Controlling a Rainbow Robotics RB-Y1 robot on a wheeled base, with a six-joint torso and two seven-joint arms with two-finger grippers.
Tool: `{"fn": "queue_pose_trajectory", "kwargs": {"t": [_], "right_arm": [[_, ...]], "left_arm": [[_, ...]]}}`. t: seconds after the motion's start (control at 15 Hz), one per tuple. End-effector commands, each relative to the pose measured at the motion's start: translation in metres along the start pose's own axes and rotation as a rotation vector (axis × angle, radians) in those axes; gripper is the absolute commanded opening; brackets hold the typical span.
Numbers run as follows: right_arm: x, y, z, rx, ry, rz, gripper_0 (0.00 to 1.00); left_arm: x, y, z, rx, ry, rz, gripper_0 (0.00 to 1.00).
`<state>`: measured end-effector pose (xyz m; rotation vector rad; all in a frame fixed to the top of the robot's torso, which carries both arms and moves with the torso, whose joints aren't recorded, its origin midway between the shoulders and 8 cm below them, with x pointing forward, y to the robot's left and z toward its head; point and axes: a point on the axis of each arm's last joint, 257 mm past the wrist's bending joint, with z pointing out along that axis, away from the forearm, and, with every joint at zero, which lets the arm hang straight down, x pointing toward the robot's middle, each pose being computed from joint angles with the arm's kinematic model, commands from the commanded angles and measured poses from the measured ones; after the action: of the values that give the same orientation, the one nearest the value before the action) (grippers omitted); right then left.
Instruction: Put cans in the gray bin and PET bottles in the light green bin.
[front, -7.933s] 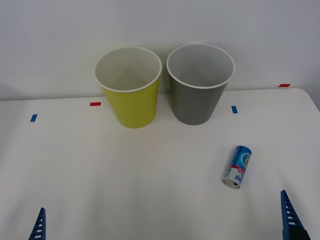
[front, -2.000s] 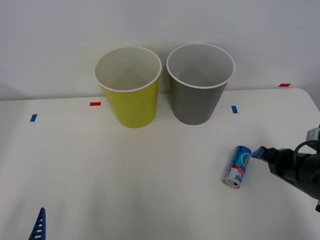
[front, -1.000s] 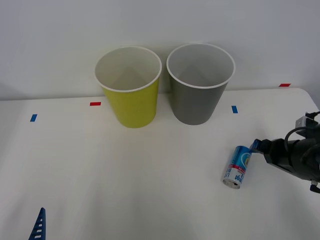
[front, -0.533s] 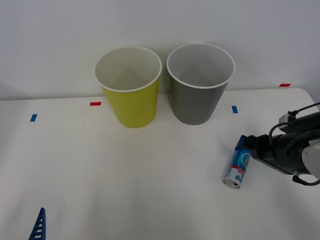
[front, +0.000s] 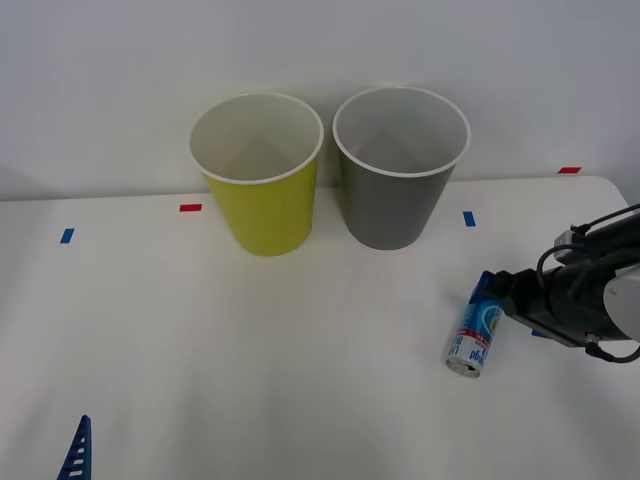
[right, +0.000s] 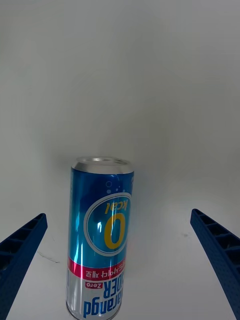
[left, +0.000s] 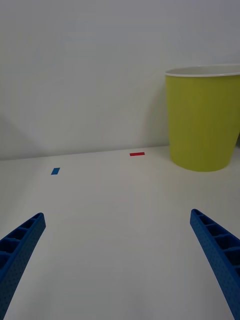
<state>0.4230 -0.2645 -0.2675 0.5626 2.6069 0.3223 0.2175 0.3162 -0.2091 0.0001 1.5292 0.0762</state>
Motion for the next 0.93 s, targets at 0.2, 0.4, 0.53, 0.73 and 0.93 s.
{"fn": "queue_pose_trajectory", "kwargs": {"t": [0.2,0.4,0.53,0.73,0.93], "right_arm": [[-0.005,0.012,0.013,-0.011,0.062,0.018,1.0],[-0.004,0.012,0.025,0.003,0.083,0.024,1.0],[-0.001,0.012,0.028,0.014,0.096,0.022,1.0],[0.003,0.012,0.033,0.03,0.108,0.014,1.0],[0.004,0.013,0.038,0.043,0.112,0.008,1.0]], "left_arm": [[0.0,0.0,0.0,0.0,0.0,0.0,1.0],[0.0,0.0,0.0,0.0,0.0,0.0,1.0],[0.0,0.0,0.0,0.0,0.0,0.0,1.0],[0.0,0.0,0.0,0.0,0.0,0.0,1.0],[0.0,0.0,0.0,0.0,0.0,0.0,1.0]]}}
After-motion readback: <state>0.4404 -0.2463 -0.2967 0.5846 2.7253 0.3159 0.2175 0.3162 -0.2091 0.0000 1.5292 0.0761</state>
